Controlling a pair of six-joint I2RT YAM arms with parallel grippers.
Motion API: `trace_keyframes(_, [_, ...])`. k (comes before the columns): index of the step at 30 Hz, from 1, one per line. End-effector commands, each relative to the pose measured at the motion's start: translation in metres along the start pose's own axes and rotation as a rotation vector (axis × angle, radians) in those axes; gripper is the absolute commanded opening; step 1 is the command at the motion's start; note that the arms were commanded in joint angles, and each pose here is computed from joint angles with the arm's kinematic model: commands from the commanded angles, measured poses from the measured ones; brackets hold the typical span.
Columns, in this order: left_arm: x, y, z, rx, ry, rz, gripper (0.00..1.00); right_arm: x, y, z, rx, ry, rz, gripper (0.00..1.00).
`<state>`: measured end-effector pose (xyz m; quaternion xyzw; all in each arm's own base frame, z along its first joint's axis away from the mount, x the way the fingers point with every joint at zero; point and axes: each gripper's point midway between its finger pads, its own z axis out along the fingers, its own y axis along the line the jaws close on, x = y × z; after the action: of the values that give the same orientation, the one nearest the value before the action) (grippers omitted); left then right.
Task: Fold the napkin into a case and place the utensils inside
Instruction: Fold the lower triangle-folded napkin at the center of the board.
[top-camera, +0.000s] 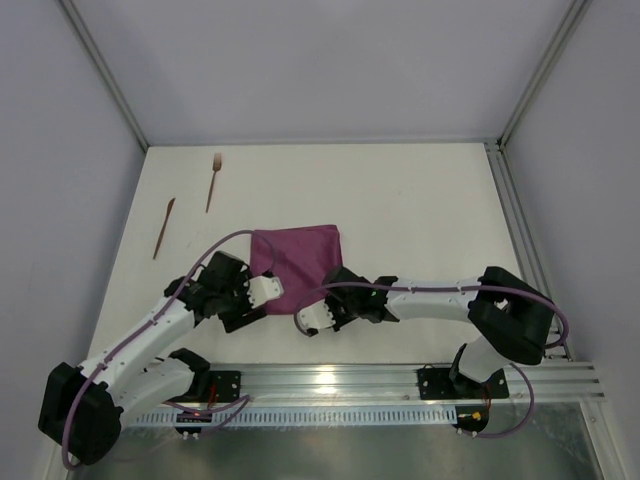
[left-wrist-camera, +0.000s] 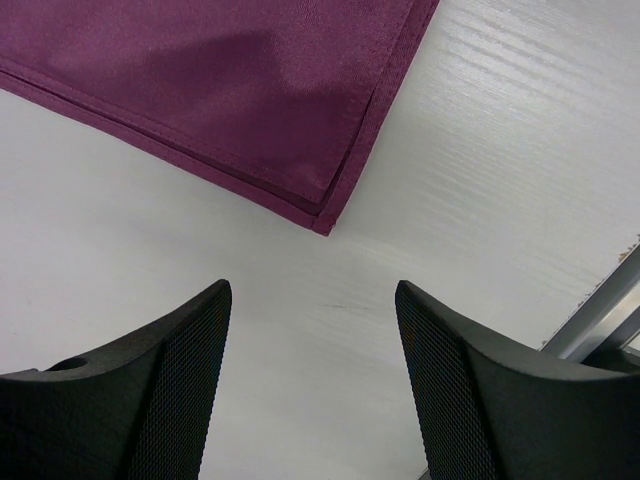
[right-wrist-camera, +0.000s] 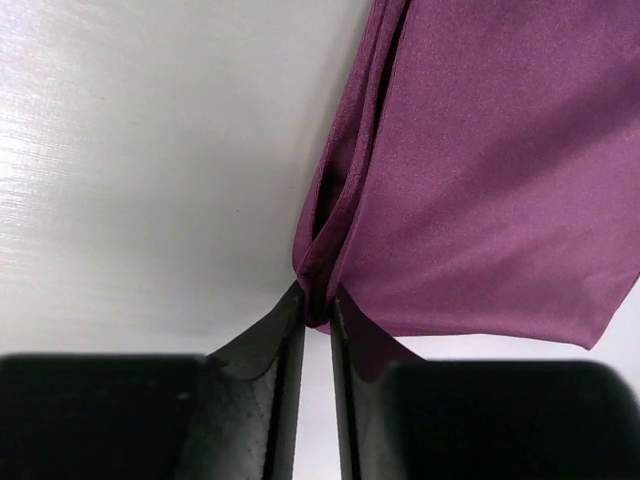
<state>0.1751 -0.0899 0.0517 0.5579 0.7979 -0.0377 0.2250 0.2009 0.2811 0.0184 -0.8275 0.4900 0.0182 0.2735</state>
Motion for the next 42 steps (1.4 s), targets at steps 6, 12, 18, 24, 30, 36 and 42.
trace_keyframes(6, [-0.016,-0.008,-0.012,0.076,-0.057,0.037,0.69,0.009,0.017,0.001,-0.025,0.008,0.095,0.09])
trace_keyframes(12, [-0.025,-0.016,-0.016,0.143,-0.094,0.082,0.7,-0.006,0.012,-0.009,-0.002,-0.102,0.179,0.04])
trace_keyframes(18, [-0.044,-0.011,0.0,0.143,-0.181,0.155,0.73,-0.008,0.009,-0.014,-0.014,-0.149,0.246,0.04])
trace_keyframes(24, [-0.06,-0.009,0.02,0.109,-0.209,0.234,0.8,-0.018,-0.001,-0.028,-0.033,-0.243,0.317,0.04])
trace_keyframes(30, [-0.072,-0.016,0.037,0.049,-0.241,0.281,0.83,-0.022,-0.011,-0.038,-0.038,-0.302,0.383,0.04])
trace_keyframes(36, [-0.095,-0.029,0.04,0.019,-0.327,0.299,0.84,-0.022,-0.017,-0.041,-0.047,-0.331,0.428,0.04])
trace_keyframes(42, [-0.103,-0.024,0.059,-0.097,-0.298,0.295,0.74,-0.023,-0.019,-0.043,-0.055,-0.348,0.454,0.04])
